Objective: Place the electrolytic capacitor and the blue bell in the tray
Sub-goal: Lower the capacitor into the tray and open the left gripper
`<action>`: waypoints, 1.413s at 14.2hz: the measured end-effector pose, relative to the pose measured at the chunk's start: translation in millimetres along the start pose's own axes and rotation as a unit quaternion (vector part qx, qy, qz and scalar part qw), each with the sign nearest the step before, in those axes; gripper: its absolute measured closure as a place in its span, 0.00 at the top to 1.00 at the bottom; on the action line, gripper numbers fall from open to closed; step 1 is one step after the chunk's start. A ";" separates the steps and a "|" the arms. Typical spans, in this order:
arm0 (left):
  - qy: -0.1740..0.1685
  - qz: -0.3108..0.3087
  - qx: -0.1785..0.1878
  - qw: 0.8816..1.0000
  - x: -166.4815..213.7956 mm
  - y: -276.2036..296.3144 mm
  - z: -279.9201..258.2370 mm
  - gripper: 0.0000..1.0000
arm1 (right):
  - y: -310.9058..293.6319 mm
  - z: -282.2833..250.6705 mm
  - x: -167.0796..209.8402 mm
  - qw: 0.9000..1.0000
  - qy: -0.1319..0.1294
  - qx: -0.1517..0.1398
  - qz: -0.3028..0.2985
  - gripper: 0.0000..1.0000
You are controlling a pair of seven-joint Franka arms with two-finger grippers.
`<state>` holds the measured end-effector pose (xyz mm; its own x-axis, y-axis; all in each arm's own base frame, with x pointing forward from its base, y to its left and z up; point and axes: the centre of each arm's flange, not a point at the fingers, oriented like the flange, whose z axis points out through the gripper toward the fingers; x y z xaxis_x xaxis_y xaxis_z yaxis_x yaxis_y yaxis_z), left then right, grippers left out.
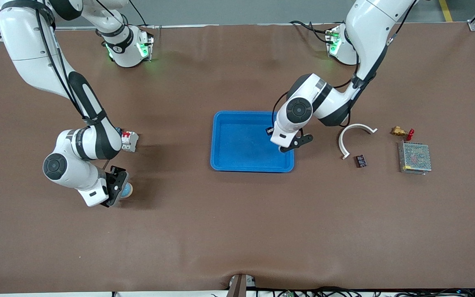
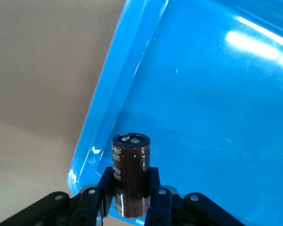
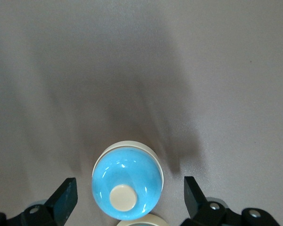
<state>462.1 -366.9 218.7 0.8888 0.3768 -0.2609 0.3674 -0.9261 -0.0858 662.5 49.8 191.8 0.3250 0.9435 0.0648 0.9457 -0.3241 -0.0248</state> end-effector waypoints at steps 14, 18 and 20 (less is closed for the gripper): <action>-0.023 -0.002 0.018 1.000 0.6 0.3 35.8 0.33 | -2.4 4.9 4.7 1.000 0.001 -0.002 -0.003 0.71; -0.023 -0.016 0.019 0.999 6.0 -2.6 37.4 0.49 | -2.0 4.7 3.9 1.000 0.003 -0.001 0.000 0.63; -0.021 -0.022 0.017 0.999 8.9 -2.5 35.2 0.69 | -1.6 4.6 2.9 1.000 0.007 0.000 0.006 0.63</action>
<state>459.4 -362.0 182.8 0.8595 0.4168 -0.2959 0.3956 -0.9090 -0.1315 661.9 53.4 187.4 0.3372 0.9382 0.0786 0.9414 -0.3362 -0.0265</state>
